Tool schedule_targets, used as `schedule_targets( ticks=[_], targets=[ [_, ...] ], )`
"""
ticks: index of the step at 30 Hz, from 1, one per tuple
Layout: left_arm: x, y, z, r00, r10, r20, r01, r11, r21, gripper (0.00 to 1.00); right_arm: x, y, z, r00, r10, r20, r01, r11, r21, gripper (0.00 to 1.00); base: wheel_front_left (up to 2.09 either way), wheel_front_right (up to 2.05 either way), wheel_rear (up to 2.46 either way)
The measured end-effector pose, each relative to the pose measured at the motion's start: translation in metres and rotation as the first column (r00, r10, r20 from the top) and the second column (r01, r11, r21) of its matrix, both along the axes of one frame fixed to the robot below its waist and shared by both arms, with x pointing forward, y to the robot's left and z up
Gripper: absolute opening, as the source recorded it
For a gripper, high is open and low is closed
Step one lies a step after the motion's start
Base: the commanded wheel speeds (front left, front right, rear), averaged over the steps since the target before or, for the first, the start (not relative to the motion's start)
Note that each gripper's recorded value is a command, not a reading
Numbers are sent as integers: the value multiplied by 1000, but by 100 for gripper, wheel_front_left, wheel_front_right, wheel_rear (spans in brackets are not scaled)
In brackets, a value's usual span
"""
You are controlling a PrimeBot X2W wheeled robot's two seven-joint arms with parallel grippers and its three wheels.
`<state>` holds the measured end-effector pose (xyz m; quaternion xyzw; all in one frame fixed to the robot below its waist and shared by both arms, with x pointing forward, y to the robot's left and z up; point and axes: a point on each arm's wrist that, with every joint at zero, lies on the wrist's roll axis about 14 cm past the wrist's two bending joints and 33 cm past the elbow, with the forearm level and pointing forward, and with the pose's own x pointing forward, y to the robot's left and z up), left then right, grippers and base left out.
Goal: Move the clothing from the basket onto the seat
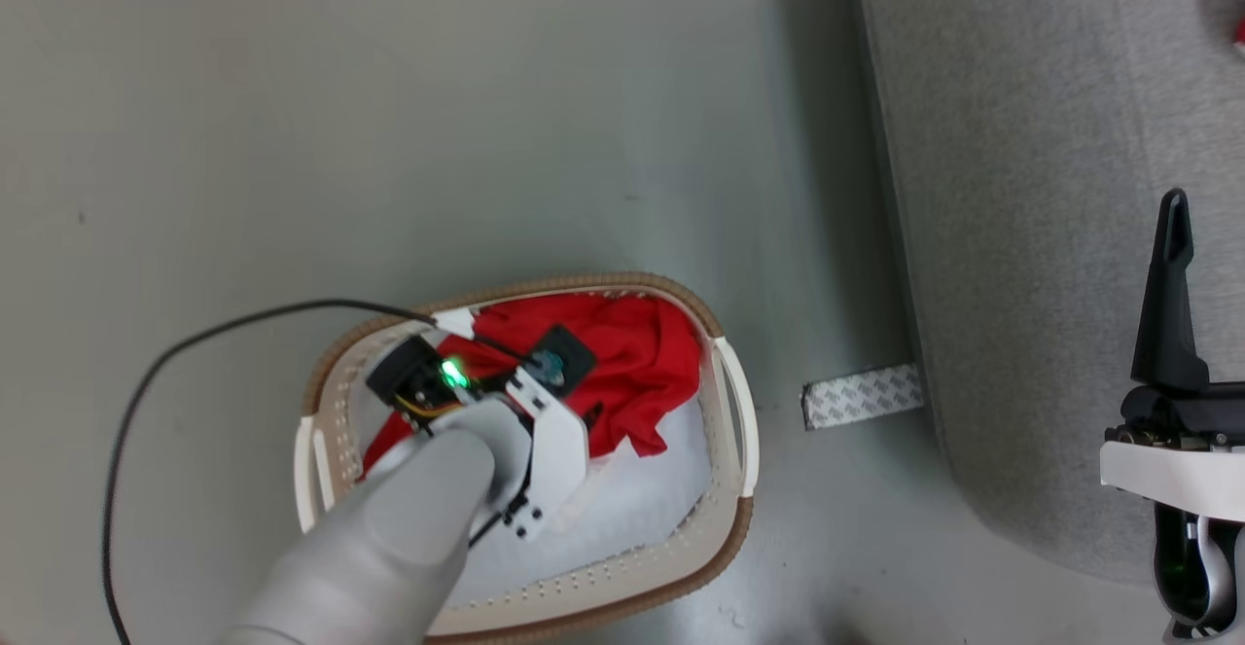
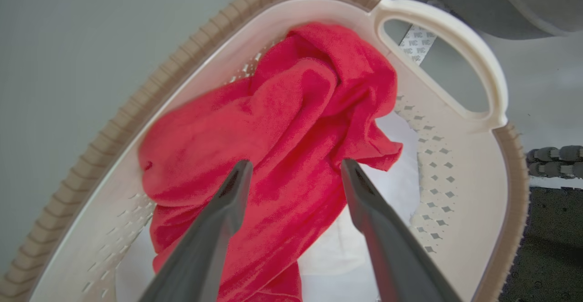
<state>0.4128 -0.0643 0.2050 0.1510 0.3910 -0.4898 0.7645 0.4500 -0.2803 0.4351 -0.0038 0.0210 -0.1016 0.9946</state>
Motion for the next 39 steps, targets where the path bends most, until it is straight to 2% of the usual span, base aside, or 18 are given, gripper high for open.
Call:
schedule_targets(
  ticks=[11,15,16,17,19,29,35,39],
  targets=[
    [27,4,-48,998,52,-29,-52,999,1,100,15,2,-45,997,10,-79,-9,1000,11,100,0,0,0],
    [22,7,-68,998,27,-50,-26,999,27,100,19,3,-60,995,15,-102,-13,1000,19,100,0,0,0],
    [21,7,-72,998,22,-55,-20,999,32,84,19,3,-63,994,15,-108,-13,1000,21,100,0,0,0],
    [20,8,-77,998,19,-62,-16,999,39,50,19,3,-66,993,14,-114,-12,1000,24,100,0,0,0],
    [17,8,-84,997,16,-76,-13,999,46,0,20,2,-71,992,11,-122,-8,1000,26,100,0,0,0],
    [-2,8,-65,996,23,-81,-22,1000,17,0,14,-4,-58,994,-12,-105,15,1000,28,100,0,0,0],
    [-16,8,-19,996,66,-58,-68,997,-47,0,0,-3,-31,998,-19,-65,21,999,36,100,0,0,0],
    [-10,5,27,992,125,-1,-124,984,-126,0,-18,-2,-11,999,-27,-40,29,999,46,100,0,0,0]
  ],
)
